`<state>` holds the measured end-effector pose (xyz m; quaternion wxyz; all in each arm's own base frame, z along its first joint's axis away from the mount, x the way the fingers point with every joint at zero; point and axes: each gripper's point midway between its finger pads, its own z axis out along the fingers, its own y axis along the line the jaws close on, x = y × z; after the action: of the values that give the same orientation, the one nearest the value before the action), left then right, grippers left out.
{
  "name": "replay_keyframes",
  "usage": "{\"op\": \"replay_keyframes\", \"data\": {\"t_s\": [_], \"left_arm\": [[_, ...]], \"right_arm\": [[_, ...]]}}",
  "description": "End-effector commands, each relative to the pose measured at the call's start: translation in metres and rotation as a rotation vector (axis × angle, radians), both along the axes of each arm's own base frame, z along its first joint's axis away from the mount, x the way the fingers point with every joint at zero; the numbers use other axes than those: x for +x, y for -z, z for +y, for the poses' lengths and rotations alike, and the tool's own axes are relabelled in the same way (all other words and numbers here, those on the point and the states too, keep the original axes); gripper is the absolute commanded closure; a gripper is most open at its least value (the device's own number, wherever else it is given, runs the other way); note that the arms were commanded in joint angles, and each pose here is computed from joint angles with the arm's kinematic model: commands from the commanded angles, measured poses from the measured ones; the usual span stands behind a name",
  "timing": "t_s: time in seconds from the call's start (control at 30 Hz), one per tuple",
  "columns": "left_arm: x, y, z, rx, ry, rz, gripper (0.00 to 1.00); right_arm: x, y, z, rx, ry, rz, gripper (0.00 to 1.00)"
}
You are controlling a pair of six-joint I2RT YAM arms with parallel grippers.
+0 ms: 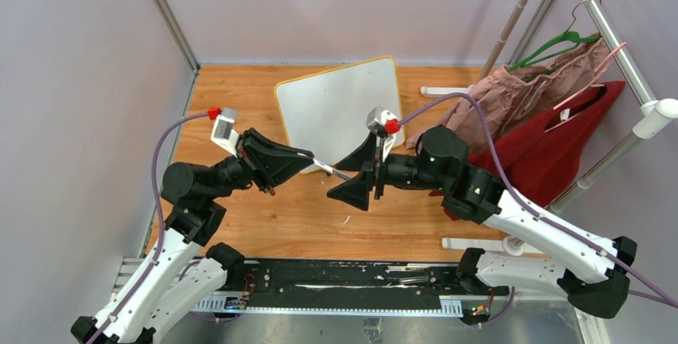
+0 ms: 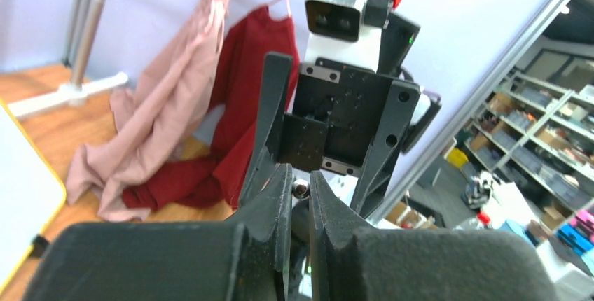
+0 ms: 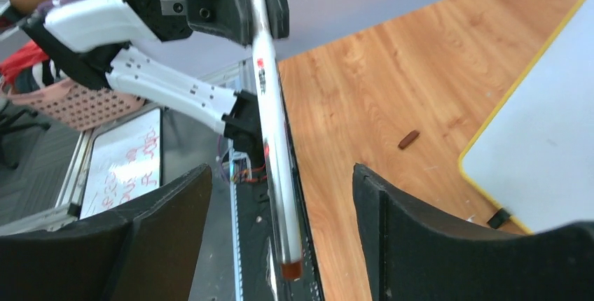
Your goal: Write a sentence on the whiteboard
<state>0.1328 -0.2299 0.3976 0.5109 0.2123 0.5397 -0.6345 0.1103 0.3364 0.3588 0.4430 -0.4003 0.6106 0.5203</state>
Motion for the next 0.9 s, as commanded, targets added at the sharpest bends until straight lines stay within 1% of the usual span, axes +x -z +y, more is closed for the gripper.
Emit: {"op": "replay_keyframes", "data": {"t_s": [0.0,0.1,0.17,0.27,0.43,0.57,0.87], "left_arm": [[0.002,-0.062,0.019,-0.201,-0.099,-0.06,1.0],[0.006,-0.079,0.029,-0.319,-0.134,-0.06,1.0],[0.008,-0.086,0.036,-0.398,-0.147,-0.052,1.0],[0.01,-0.092,0.044,-0.475,-0.16,-0.043,1.0],[0.016,-0.091,0.049,-0.513,-0.187,-0.016,1.0],[0.02,-0.087,0.053,-0.532,-0.208,0.011,1.0],[0.03,-0.074,0.052,-0.541,-0.223,0.069,1.0]], "right_arm": [[0.014,-0.06,-0.017,0.202,0.129,-0.069,0.23],[0.015,-0.086,-0.02,0.315,0.147,-0.07,0.23],[0.017,-0.097,-0.018,0.363,0.154,-0.048,0.23],[0.02,-0.115,-0.012,0.444,0.146,-0.019,0.22],[0.024,-0.131,0.008,0.488,0.098,0.029,0.23],[0.03,-0.136,0.018,0.513,0.092,0.049,0.26],[0.039,-0.14,0.017,0.53,0.114,0.069,0.34]]}}
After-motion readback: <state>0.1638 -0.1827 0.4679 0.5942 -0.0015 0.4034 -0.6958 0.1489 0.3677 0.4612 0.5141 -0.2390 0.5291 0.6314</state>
